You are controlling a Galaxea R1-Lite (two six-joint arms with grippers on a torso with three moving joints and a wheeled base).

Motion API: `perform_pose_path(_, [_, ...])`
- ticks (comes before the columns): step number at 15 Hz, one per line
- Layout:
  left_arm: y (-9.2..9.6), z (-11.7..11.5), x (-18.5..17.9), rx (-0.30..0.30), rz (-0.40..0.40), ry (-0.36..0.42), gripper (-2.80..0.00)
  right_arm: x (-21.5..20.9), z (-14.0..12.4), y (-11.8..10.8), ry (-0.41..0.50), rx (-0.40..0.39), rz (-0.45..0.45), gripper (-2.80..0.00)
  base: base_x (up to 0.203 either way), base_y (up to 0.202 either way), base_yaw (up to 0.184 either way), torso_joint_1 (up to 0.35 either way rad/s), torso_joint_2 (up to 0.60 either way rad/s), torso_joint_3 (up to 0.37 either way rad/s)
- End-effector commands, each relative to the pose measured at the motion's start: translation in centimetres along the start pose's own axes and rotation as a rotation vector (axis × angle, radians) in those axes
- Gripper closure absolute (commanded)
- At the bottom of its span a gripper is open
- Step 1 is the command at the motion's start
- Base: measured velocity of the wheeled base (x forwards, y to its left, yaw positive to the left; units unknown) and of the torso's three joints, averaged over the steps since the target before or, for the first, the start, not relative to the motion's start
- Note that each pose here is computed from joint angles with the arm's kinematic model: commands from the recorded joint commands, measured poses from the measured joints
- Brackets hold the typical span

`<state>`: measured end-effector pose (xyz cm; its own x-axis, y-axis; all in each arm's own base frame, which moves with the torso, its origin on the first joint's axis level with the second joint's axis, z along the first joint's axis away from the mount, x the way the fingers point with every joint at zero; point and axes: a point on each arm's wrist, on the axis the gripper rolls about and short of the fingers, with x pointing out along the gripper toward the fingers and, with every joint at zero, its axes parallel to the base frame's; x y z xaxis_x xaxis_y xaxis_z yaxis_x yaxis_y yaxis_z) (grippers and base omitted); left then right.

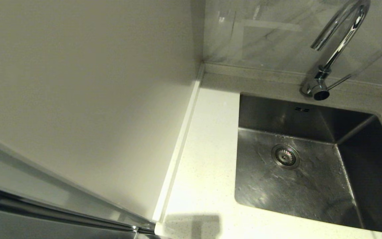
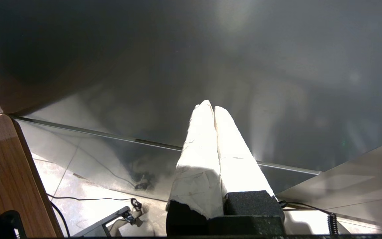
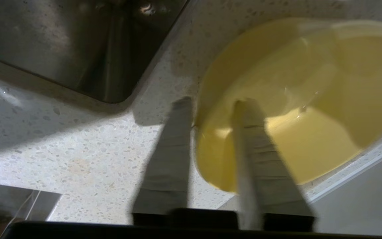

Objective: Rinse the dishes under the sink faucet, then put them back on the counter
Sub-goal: Put a bowl back to the table from the sink

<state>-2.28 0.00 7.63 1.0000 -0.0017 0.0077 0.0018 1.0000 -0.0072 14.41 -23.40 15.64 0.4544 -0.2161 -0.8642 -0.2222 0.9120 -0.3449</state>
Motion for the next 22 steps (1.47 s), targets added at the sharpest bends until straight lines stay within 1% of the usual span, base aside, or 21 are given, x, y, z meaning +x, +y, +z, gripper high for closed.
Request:
perform_pose_path(1, [0.0, -0.1, 0.0, 0.000, 0.000, 0.003, 0.00, -0.2, 0.1, -0.1, -0.006, -0.002, -0.008, -2.80, 0.000, 0.000, 0.000, 0.000, 0.00, 0.000])
perform_pose_path(3, [0.0, -0.1, 0.0, 0.000, 0.000, 0.003, 0.00, -0.7, 0.3, -0.2, -0.024, 0.014, -0.025, -2.80, 0.000, 0.000, 0.000, 0.000, 0.00, 0.000])
perform_pose_path(5, [0.0, -0.1, 0.0, 0.000, 0.000, 0.003, 0.00, -1.5, 0.6, -0.4, -0.057, 0.011, -0.048, -2.80, 0.000, 0.000, 0.000, 0.000, 0.00, 0.000])
perform_pose_path(8, [0.0, -0.1, 0.0, 0.000, 0.000, 0.003, 0.00, -3.7, 1.0, -0.6, -0.114, -0.002, -0.112, -2.80, 0.000, 0.000, 0.000, 0.000, 0.00, 0.000])
perform_pose_path(9, [0.0, -0.1, 0.0, 0.000, 0.000, 0.003, 0.00, -4.7, 1.0, -0.5, -0.146, 0.000, -0.137, -2.80, 0.000, 0.000, 0.000, 0.000, 0.00, 0.000])
perform_pose_path(10, [0.0, -0.1, 0.0, 0.000, 0.000, 0.003, 0.00, -5.9, 1.2, -0.5, -0.209, 0.003, -0.159, -2.80, 0.000, 0.000, 0.000, 0.000, 0.00, 0.000])
perform_pose_path(12, [0.0, -0.1, 0.0, 0.000, 0.000, 0.003, 0.00, -8.8, 2.1, -0.6, -0.366, 0.025, -0.199, -2.80, 0.000, 0.000, 0.000, 0.000, 0.00, 0.000])
perform_pose_path(13, [0.0, -0.1, 0.0, 0.000, 0.000, 0.003, 0.00, -10.2, 2.6, -0.4, -0.416, 0.037, -0.220, -2.80, 0.000, 0.000, 0.000, 0.000, 0.00, 0.000])
perform_pose_path(14, [0.0, -0.1, 0.0, 0.000, 0.000, 0.003, 0.00, -11.1, 3.2, 0.1, -0.452, 0.022, -0.228, 0.00, 0.000, 0.000, 0.000, 0.000, 0.00, 0.000])
perform_pose_path(17, [0.0, -0.1, 0.0, 0.000, 0.000, 0.003, 0.00, -11.5, 5.4, 1.7, -0.525, -0.058, -0.179, 0.00, 0.000, 0.000, 0.000, 0.000, 0.00, 0.000])
perform_pose_path(18, [0.0, -0.1, 0.0, 0.000, 0.000, 0.003, 0.00, -11.3, 6.3, 2.1, -0.548, -0.078, -0.150, 0.00, 0.000, 0.000, 0.000, 0.000, 0.00, 0.000])
perform_pose_path(20, [0.0, -0.1, 0.0, 0.000, 0.000, 0.002, 0.00, -10.9, 8.6, 3.1, -0.595, -0.076, -0.068, 0.00, 0.000, 0.000, 0.000, 0.000, 0.00, 0.000])
perform_pose_path(22, [0.0, -0.1, 0.0, 0.000, 0.000, 0.003, 0.00, -10.5, 10.8, 4.0, -0.615, -0.041, -0.014, 0.00, 0.000, 0.000, 0.000, 0.000, 0.00, 0.000])
